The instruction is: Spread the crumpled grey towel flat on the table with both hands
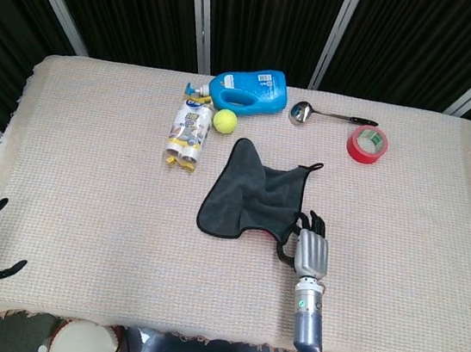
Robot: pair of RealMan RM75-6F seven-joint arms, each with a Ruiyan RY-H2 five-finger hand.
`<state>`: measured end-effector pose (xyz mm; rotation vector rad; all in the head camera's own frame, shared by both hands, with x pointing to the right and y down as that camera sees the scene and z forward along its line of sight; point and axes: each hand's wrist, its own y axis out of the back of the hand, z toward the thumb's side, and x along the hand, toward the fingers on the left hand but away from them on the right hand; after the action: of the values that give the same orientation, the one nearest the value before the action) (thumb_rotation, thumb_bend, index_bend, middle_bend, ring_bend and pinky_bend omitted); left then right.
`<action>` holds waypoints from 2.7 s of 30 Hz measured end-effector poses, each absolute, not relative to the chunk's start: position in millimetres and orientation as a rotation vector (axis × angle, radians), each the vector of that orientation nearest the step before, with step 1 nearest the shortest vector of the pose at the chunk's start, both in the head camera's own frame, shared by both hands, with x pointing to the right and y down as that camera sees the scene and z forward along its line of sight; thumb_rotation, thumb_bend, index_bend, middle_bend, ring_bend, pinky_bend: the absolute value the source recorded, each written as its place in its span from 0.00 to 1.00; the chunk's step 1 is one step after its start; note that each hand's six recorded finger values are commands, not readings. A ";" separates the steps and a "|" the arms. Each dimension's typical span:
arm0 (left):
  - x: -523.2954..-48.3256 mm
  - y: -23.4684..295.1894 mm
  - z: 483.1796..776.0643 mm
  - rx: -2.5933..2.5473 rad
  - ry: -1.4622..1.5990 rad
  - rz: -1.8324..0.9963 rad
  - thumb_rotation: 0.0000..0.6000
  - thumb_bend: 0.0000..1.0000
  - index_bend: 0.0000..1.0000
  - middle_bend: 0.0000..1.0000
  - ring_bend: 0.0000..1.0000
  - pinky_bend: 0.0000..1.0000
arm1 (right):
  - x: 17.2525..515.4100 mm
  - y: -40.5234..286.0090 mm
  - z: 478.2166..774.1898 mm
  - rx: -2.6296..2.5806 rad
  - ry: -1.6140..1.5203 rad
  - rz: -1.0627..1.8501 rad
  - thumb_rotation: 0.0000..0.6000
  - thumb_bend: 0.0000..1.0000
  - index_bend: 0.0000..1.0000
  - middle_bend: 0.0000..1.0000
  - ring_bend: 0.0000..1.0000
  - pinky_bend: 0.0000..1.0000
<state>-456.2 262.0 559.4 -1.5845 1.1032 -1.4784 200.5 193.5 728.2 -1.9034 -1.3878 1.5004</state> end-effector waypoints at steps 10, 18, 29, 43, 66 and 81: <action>-454.2 261.7 557.4 -1.586 1.109 -1.466 1.00 0.01 0.00 0.00 0.00 0.06 | 201.5 188.5 722.8 -1.903 -1.410 1.474 1.00 0.47 0.68 0.25 0.08 0.07; -451.1 262.7 558.2 -1.596 1.101 -1.464 1.00 0.01 0.00 0.00 0.00 0.06 | 203.8 180.5 714.2 -1.907 -1.411 1.447 1.00 0.49 0.68 0.25 0.08 0.07; -448.3 258.4 564.1 -1.623 1.113 -1.476 1.00 0.01 0.00 0.00 0.00 0.06 | 195.4 158.7 683.9 -1.895 -1.391 1.351 1.00 0.50 0.68 0.25 0.08 0.07; -438.3 244.0 575.9 -1.688 1.134 -1.466 1.00 0.07 0.03 0.00 0.00 0.06 | 172.1 126.0 645.6 -1.834 -1.338 1.255 1.00 0.50 0.68 0.25 0.08 0.07; -421.9 224.5 597.4 -1.767 1.115 -1.441 1.00 0.08 0.04 0.00 0.00 0.06 | 104.6 67.1 598.5 -1.711 -1.280 1.187 1.00 0.50 0.68 0.26 0.08 0.09; -403.1 202.4 609.0 -1.801 1.112 -1.442 1.00 0.09 0.10 0.00 0.00 0.06 | 73.7 25.2 578.7 -1.651 -1.278 1.168 1.00 0.50 0.68 0.26 0.08 0.09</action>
<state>-403.1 202.4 609.0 -1.8006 1.1118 -1.4416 73.7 25.2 578.7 -1.6513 -1.2783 1.1682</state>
